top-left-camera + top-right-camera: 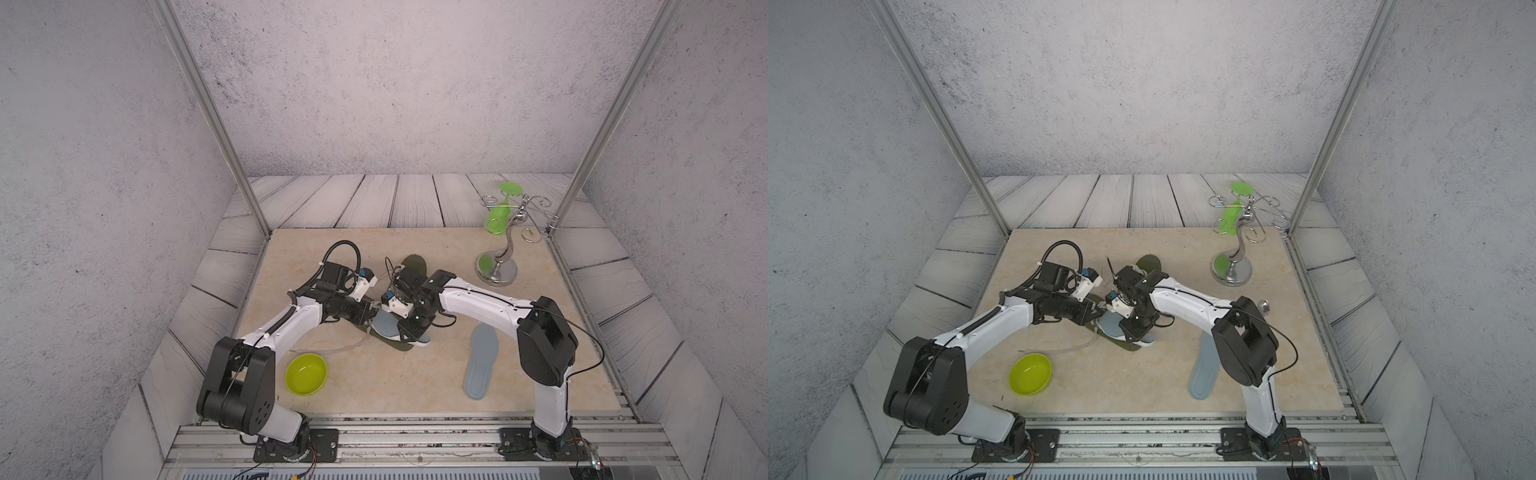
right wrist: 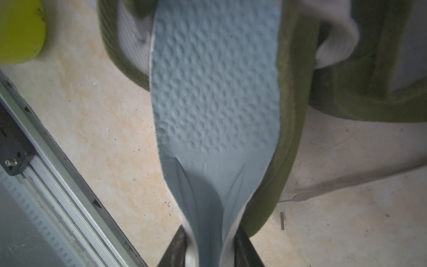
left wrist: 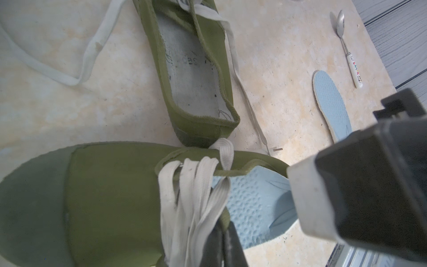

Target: Insert the insole into the shoe

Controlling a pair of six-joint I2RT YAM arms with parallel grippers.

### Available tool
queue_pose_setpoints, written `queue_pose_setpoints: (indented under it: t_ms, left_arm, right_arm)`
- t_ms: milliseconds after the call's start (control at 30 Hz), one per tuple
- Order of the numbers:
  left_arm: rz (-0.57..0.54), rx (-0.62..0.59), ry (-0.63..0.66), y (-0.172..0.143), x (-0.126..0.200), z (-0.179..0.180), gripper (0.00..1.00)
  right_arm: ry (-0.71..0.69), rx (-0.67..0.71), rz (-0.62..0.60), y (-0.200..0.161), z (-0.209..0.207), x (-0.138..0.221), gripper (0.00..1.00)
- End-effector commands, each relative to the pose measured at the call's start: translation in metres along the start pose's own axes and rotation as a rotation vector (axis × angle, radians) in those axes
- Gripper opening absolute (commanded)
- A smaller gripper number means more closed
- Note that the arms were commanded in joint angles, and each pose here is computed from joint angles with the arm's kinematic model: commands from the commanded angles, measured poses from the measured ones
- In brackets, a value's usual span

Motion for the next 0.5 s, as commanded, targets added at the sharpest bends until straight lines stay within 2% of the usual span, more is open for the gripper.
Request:
queue_pose_setpoints:
  t_ms: [0, 267, 467]
  left_arm:
    - [-0.046, -0.036, -0.088, 0.015, 0.003, -0.011, 0.00]
    - [-0.049, -0.028, -0.089, 0.015, 0.003, -0.008, 0.00]
    - [-0.067, 0.017, -0.147, 0.023, 0.006, -0.008, 0.00]
  right_arm:
    - [-0.033, 0.007, -0.108, 0.020, 0.004, 0.026, 0.33]
    - [-0.083, -0.032, -0.140, 0.026, 0.003, 0.040, 0.33]
    - [-0.175, -0.016, -0.135, 0.029, -0.001, 0.030, 0.32]
Point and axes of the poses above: each gripper's point midway between its finger pads, its own x axis back along the fingers, its own z axis along the line the jaws close on, y = z × x, the point moved 6 cm from there along x, back along the fingers, and after that the axes turned 4 degrees about -x, right-handed, at the moved point
